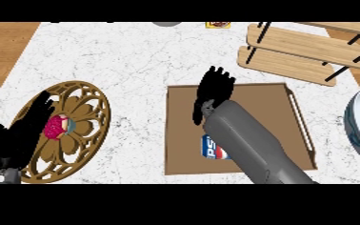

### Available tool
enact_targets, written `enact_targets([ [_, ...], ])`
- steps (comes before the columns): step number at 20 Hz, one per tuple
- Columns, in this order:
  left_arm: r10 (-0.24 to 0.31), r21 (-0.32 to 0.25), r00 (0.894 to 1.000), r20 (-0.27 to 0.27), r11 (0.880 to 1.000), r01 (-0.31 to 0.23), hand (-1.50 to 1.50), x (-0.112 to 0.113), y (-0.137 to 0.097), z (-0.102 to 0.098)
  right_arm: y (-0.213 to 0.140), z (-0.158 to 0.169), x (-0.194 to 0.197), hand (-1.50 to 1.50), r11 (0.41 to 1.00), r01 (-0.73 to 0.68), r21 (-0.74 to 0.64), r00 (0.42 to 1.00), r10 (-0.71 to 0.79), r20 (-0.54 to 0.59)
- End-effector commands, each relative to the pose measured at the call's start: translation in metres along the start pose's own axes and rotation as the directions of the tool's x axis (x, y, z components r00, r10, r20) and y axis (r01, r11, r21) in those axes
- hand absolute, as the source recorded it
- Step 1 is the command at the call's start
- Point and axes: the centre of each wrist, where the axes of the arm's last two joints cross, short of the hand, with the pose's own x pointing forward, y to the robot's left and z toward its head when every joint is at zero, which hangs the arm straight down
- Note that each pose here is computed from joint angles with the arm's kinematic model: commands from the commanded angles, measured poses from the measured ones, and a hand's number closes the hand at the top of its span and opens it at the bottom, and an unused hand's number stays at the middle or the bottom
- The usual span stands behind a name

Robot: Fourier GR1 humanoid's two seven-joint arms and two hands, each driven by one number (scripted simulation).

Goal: Pick the sweet potato from the tray and place it in the tiered shelf

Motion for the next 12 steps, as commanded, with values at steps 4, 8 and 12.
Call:
enact_targets([
  [4,-0.001,0.006,1.0,0.019,1.0,0.001,0.0,0.002,0.017,-0.001,0.002,-0.012,-0.017,-1.5,0.993,-0.109,0.035,0.975,0.114,-0.189],
  [8,0.02,-0.017,1.0,-0.004,1.0,-0.02,0.0,0.011,-0.016,-0.002,0.01,-0.017,-0.035,-1.5,0.994,-0.102,0.032,0.976,0.106,-0.191],
  [12,-0.002,-0.014,1.0,0.0,1.0,0.002,0.0,0.004,-0.009,-0.009,-0.003,-0.011,-0.024,-1.5,0.996,-0.089,0.028,0.981,0.093,-0.171],
])
